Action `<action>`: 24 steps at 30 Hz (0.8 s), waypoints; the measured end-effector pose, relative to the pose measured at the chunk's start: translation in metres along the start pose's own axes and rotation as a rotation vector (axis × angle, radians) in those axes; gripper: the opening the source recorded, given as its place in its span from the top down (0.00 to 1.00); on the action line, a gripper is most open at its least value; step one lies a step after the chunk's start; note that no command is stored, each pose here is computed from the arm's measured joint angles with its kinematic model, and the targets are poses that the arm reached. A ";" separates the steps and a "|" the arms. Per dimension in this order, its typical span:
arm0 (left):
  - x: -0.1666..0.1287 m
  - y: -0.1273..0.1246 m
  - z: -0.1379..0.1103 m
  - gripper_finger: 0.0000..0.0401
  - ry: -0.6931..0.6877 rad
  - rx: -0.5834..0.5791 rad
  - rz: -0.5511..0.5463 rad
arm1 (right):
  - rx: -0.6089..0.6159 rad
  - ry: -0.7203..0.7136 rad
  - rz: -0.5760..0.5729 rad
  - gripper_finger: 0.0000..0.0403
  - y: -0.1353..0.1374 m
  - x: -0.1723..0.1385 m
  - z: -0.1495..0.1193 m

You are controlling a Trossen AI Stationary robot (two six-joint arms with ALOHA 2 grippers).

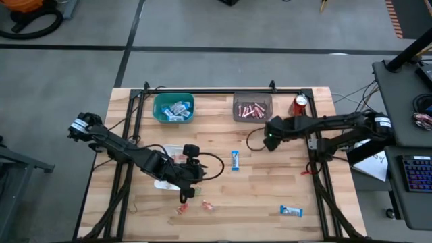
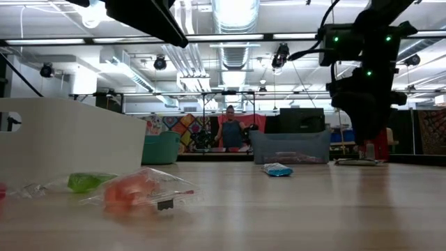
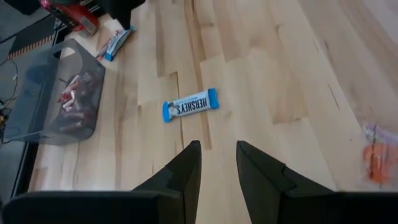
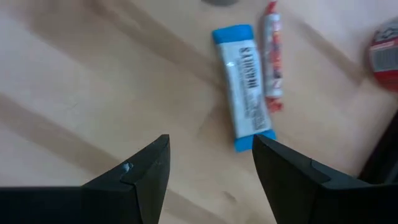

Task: Sort candy
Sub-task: Put the white chocolate bar into the green bin

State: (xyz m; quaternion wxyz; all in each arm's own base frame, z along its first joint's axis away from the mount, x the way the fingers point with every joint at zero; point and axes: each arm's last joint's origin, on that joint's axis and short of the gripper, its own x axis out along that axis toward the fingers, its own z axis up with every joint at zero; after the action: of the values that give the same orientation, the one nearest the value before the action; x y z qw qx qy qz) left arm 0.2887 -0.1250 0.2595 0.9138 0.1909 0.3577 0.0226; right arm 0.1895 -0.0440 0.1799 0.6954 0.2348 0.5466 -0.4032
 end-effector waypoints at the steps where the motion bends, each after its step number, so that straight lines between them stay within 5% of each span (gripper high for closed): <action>1: 0.000 0.000 0.000 0.79 -0.002 -0.001 0.000 | 0.004 0.003 -0.006 0.46 -0.002 0.001 0.002; 9: 0.000 0.004 0.000 0.79 -0.004 -0.004 0.113 | -0.023 0.052 -0.059 0.46 -0.012 0.017 0.014; 24: 0.005 0.010 -0.003 0.79 0.008 -0.019 0.130 | -0.140 0.158 -0.126 0.46 0.000 0.054 0.017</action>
State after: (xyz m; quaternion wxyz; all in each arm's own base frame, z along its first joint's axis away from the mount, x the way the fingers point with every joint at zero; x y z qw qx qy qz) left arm 0.2915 -0.1143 0.2577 0.9108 0.2051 0.3479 0.0860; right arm 0.2034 -0.0733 0.1336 0.6382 0.1819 0.6402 -0.3870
